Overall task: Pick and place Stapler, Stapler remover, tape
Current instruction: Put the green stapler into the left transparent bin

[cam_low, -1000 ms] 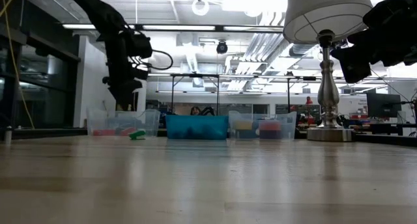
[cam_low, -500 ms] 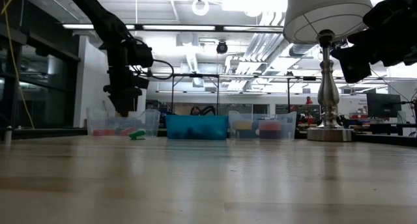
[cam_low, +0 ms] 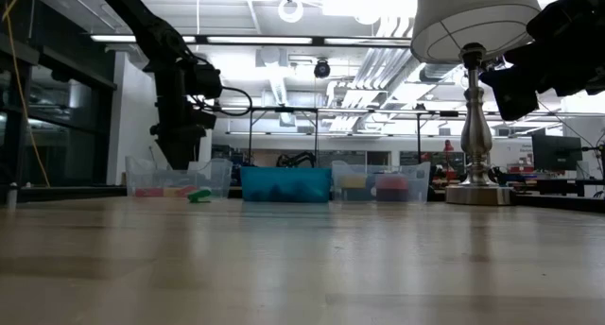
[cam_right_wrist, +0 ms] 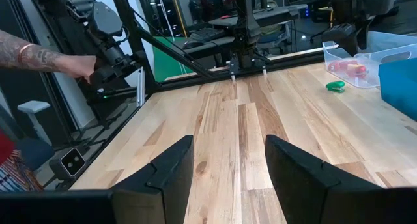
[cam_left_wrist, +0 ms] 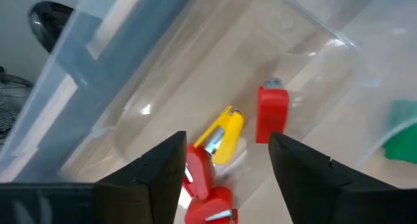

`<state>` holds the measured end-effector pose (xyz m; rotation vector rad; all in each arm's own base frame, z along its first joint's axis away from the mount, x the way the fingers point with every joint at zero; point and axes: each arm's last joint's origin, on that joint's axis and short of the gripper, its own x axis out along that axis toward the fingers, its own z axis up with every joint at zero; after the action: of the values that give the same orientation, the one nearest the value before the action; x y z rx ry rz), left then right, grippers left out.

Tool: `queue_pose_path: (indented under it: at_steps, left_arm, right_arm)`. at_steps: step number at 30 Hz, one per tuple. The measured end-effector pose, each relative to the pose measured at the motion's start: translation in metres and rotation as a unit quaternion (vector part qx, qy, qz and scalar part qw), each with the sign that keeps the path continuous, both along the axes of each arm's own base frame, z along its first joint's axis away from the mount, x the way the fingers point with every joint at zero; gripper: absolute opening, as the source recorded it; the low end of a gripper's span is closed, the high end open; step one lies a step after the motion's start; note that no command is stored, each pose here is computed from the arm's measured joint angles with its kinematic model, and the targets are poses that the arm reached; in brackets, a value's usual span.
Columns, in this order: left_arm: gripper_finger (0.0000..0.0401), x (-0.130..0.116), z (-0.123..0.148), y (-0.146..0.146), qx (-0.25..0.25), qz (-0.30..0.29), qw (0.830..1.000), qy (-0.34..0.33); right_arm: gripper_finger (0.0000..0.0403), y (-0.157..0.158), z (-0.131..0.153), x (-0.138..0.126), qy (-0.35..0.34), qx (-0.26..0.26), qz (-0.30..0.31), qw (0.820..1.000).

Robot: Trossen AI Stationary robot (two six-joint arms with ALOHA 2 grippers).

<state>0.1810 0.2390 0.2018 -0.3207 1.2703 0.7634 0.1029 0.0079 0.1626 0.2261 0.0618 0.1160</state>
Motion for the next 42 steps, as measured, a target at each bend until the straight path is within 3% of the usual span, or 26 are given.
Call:
queue_pose_path:
  at_steps: [5,13,20,27,34,42]
  left_arm:
    - [0.0222,0.0,0.004,-0.003,-0.014,-0.021,0.999,-0.021]
    - [0.0223,-0.005,0.029,-0.012,0.02,-0.093,0.995,-0.044]
    - [0.0223,0.0,0.042,-0.026,-0.007,-0.203,0.971,-0.128]
    - [0.0223,0.018,0.04,-0.05,-0.022,-0.276,0.956,-0.096]
    - [0.0223,0.038,0.038,-0.077,-0.019,-0.258,0.965,-0.051]
    - [0.0223,0.051,0.038,-0.098,0.025,-0.142,0.989,-0.018]
  right_arm:
    - [0.0181,0.0,0.0,0.0,0.0,0.0,0.0,1.0]
    - [0.0181,0.0,0.0,0.0,0.0,0.0,0.0,1.0]
    - [0.0181,0.0,0.0,0.0,0.0,0.0,0.0,1.0]
    - [0.0181,0.0,0.0,0.0,0.0,0.0,0.0,1.0]
    - [0.0181,0.0,0.0,0.0,0.0,0.0,0.0,1.0]
    - [0.0181,0.0,0.0,0.0,0.0,0.0,0.0,1.0]
